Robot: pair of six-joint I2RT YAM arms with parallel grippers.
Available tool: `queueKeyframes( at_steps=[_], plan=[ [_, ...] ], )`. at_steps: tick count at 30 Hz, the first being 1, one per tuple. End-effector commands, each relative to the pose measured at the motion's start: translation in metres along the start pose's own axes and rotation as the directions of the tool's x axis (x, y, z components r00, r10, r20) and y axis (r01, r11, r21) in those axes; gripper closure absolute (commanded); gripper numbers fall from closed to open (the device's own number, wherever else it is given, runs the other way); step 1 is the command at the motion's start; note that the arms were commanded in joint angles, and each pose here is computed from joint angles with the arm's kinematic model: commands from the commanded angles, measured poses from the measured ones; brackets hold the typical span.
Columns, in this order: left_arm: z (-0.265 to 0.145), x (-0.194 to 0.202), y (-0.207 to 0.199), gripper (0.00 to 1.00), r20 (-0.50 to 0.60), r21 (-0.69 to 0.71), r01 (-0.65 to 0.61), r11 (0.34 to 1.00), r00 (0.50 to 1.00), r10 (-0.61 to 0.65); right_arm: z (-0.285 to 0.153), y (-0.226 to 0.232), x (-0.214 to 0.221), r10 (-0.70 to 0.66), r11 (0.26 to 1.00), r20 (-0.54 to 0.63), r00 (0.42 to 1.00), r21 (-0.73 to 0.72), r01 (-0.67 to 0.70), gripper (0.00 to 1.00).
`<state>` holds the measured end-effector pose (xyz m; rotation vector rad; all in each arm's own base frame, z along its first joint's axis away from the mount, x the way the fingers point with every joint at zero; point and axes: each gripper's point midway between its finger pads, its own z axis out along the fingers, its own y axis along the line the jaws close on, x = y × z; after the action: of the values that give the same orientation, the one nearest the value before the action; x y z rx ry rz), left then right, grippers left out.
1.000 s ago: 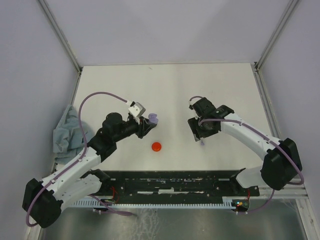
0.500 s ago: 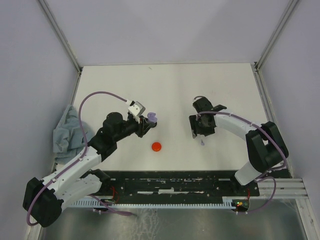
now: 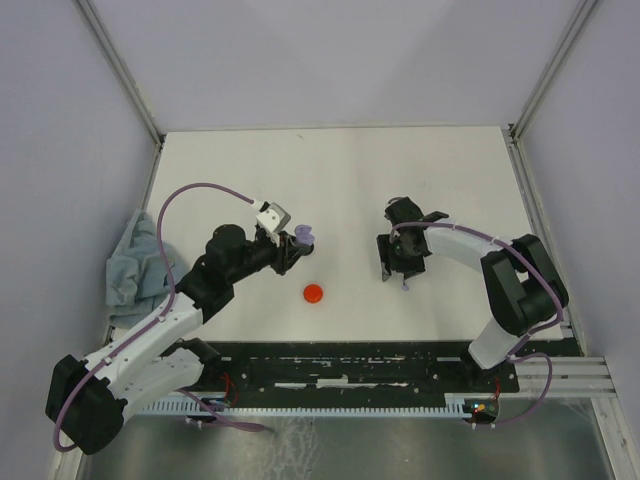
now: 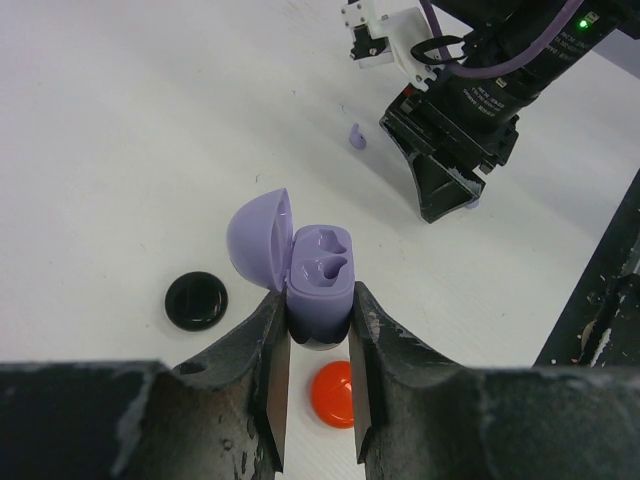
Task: Insert the wireless bluetooth earbuds into the charging case
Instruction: Pick up the earbud from the center of the board.
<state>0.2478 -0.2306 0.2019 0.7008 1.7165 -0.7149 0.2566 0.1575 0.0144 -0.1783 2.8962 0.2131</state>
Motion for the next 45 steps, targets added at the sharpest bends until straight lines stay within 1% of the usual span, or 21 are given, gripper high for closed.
queueKeyframes(
  at_steps=[1,8,16,19,22,24,27,30,34,45],
  plan=[
    [0.0,-0.025,0.001,0.97,0.067,0.006,-0.065,0.998,0.996,0.064,0.001,0.013,0.016,-0.009,0.996,-0.051,0.999,-0.089,0.005,0.34],
    [0.001,-0.025,-0.001,0.97,0.067,0.016,-0.065,0.998,0.996,0.064,-0.008,0.019,0.029,-0.063,0.992,-0.089,0.994,-0.115,0.052,0.36],
    [0.001,-0.024,-0.002,0.97,0.067,0.023,-0.067,0.998,0.996,0.065,-0.012,0.022,0.046,-0.138,0.988,-0.129,0.982,-0.092,0.127,0.38],
    [0.001,-0.024,-0.003,0.97,0.067,0.027,-0.066,0.997,0.996,0.064,-0.018,0.024,0.04,-0.168,0.984,-0.105,0.98,-0.073,0.161,0.38],
    [0.001,-0.025,-0.003,0.97,0.068,0.029,-0.066,0.997,0.996,0.064,-0.035,0.026,0.024,-0.185,0.982,-0.047,0.982,-0.044,0.183,0.38],
    [0.001,-0.024,-0.003,0.97,0.067,0.029,-0.064,0.998,0.996,0.062,-0.049,0.023,0.01,-0.187,0.982,-0.001,0.982,-0.006,0.187,0.38],
    [0.001,-0.024,-0.003,0.97,0.069,0.03,-0.065,0.997,0.996,0.062,-0.063,0.008,-0.001,-0.208,0.975,0.026,0.978,0.09,0.205,0.38],
    [0.001,-0.025,-0.004,0.97,0.07,0.031,-0.065,0.997,0.996,0.063,-0.066,-0.011,-0.003,-0.243,0.952,-0.008,0.97,0.191,0.24,0.38],
    [0.001,-0.026,-0.004,0.97,0.073,0.032,-0.066,0.997,0.995,0.063,-0.06,-0.021,-0.006,-0.297,0.922,-0.06,0.953,0.241,0.302,0.41],
    [0.001,-0.025,-0.005,0.97,0.073,0.037,-0.065,0.997,0.995,0.062,-0.026,-0.012,0.002,-0.341,0.918,-0.16,0.926,0.157,0.365,0.51]
  ],
)
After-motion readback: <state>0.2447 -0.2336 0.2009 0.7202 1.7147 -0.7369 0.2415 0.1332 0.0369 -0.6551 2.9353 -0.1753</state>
